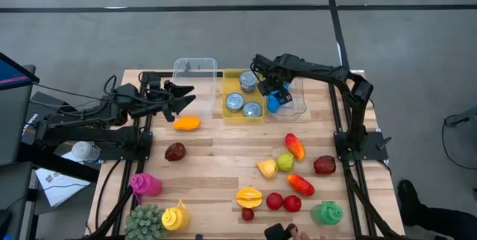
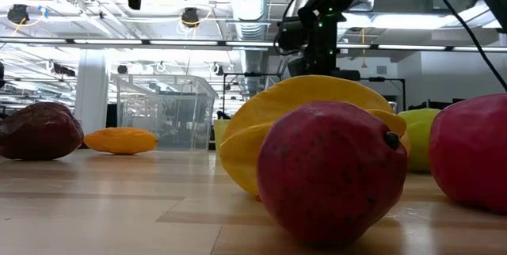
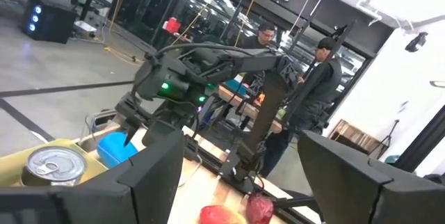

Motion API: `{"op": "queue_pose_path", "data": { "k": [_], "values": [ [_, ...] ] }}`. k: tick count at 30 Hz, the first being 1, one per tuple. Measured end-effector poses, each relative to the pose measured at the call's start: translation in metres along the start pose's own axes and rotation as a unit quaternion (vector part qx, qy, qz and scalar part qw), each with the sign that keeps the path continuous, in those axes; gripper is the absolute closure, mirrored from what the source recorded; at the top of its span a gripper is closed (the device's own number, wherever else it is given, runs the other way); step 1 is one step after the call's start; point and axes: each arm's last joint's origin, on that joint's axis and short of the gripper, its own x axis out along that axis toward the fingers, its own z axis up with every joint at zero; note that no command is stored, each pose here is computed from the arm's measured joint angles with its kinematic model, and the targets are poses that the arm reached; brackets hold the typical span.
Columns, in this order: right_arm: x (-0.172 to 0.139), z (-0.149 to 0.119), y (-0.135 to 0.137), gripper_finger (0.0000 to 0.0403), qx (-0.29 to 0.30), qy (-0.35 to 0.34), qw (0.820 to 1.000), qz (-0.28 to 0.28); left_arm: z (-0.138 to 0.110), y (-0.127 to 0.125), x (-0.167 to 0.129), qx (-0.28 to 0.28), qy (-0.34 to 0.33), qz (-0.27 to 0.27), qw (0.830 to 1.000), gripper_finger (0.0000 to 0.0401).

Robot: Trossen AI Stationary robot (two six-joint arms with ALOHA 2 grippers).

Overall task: Pick & Place Food Item
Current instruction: Put the blue tumbler into the transparent bin

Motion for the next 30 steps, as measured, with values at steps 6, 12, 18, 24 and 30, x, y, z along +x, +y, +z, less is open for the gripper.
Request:
{"op": "queue_pose_path", "data": {
  "k": [6,12,18,24,30],
  "values": [
    [-0.001,0.0,0.002,0.0107,0.038,0.021,0.999,-0.008,-0.002,0.001,0.0,0.003,0.009,0.005,1.0,0.0128],
    [0.0,-0.003,0.003,0.0086,0.005,-0.001,1.0,0.027,-0.002,0.001,0.0,0.004,0.009,0.005,1.0,0.0128],
    [0.001,-0.004,0.001,0.0085,-0.073,-0.04,0.995,0.044,-0.002,0.001,0.0,0.004,0.009,0.005,1.0,0.0128],
    [0.003,-0.011,-0.003,0.0085,-0.066,-0.05,0.995,0.054,-0.003,0.001,0.0,0.004,0.013,0.007,1.0,0.0128],
    [0.027,-0.011,-0.001,0.0085,-0.063,-0.037,0.993,0.089,-0.003,0.002,0.0,0.005,0.018,0.01,1.0,0.0128]
  ]
}}
